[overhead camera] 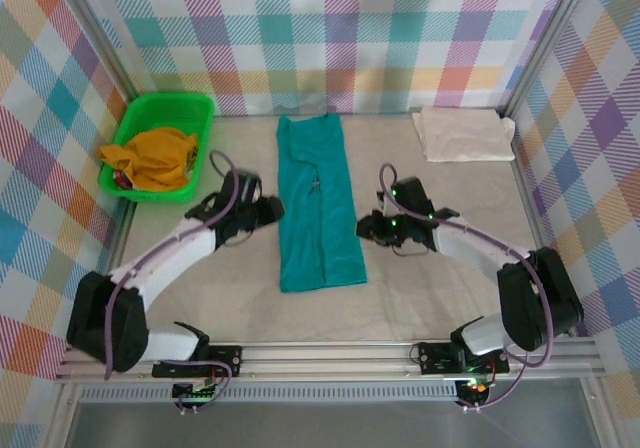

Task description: Fold and stack the t-shirts

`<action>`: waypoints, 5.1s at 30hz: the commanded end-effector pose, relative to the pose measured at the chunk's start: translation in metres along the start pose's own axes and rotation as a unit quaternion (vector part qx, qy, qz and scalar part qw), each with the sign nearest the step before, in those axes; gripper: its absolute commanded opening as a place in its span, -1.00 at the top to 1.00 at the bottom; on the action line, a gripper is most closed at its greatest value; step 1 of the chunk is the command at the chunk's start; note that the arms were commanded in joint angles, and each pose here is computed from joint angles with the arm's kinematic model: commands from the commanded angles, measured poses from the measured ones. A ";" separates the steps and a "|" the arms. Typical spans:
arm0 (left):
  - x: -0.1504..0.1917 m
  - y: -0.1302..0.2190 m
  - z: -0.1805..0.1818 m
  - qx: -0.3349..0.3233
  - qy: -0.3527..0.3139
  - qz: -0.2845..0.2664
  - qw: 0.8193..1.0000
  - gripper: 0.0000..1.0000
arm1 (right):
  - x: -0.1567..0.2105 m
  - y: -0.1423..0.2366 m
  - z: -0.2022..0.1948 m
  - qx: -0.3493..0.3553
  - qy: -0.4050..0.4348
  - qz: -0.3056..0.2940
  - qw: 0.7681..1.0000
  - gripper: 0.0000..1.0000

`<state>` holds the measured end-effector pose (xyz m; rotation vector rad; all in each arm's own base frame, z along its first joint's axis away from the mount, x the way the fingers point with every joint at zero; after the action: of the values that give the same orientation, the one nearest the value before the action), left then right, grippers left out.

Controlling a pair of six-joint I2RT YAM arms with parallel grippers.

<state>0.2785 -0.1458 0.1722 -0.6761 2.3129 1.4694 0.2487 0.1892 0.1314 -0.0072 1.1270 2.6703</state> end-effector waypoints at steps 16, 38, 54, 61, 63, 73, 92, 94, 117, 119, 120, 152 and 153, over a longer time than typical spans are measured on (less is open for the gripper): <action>0.124 -0.012 0.009 0.018 0.020 0.165 0.986 0.20 | 0.047 -0.013 -0.038 0.003 -0.026 0.111 0.994 0.21; 0.138 -0.011 0.029 -0.036 0.032 0.155 0.987 0.27 | 0.057 -0.021 -0.041 0.006 -0.032 0.118 0.992 0.20; 0.132 -0.029 0.004 0.021 0.029 0.152 0.988 0.28 | 0.062 -0.029 -0.045 0.021 -0.025 0.118 0.992 0.20; 0.128 -0.021 -0.002 0.024 0.024 0.143 0.989 0.28 | 0.063 -0.030 -0.045 0.026 -0.029 0.119 0.992 0.21; 0.130 -0.023 0.002 0.017 0.024 0.147 0.989 0.28 | 0.062 -0.029 -0.044 0.025 -0.027 0.116 0.993 0.20; 0.137 -0.034 0.005 0.014 0.028 0.152 0.988 0.39 | 0.063 -0.029 -0.046 0.031 -0.025 0.115 0.993 0.20; 0.145 -0.033 0.021 -0.017 0.042 0.142 0.989 1.00 | 0.064 -0.010 -0.048 0.093 -0.052 0.090 0.990 -0.05; 0.145 -0.033 0.021 -0.019 0.042 0.140 0.989 1.00 | 0.062 -0.012 -0.045 0.085 -0.051 0.094 0.991 -0.05; 0.150 -0.029 0.032 -0.031 0.049 0.130 0.990 1.00 | 0.044 -0.040 -0.036 0.071 -0.045 0.110 0.990 0.23; 0.149 -0.030 0.031 -0.031 0.049 0.130 0.990 1.00 | 0.043 -0.042 -0.034 0.069 -0.044 0.112 0.990 0.38; 0.149 -0.030 0.031 -0.031 0.049 0.130 0.990 1.00 | 0.043 -0.042 -0.033 0.066 -0.041 0.113 0.991 0.48; 0.163 -0.001 0.050 -0.008 0.062 0.106 0.992 1.00 | 0.073 -0.017 -0.038 0.016 -0.019 0.113 0.993 1.00; 0.164 -0.001 0.050 -0.004 0.064 0.105 0.992 1.00 | 0.074 -0.017 -0.038 0.016 -0.018 0.114 0.993 1.00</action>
<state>0.1542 -0.1436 0.0766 -0.5701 2.5373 1.5180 0.1835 0.1893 0.0841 0.1983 1.2506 2.8052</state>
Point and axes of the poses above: each hand's point on the last joint's axis, 136 mm out from that joint toward the fingers, its own y axis back along the fingers, its own z axis along the line the jaws close on, x = y × z, the point moved 6 cm from there along y, back along the fingers, and after that the axes turned 7 degrees about -y, right-handed, at the moved point
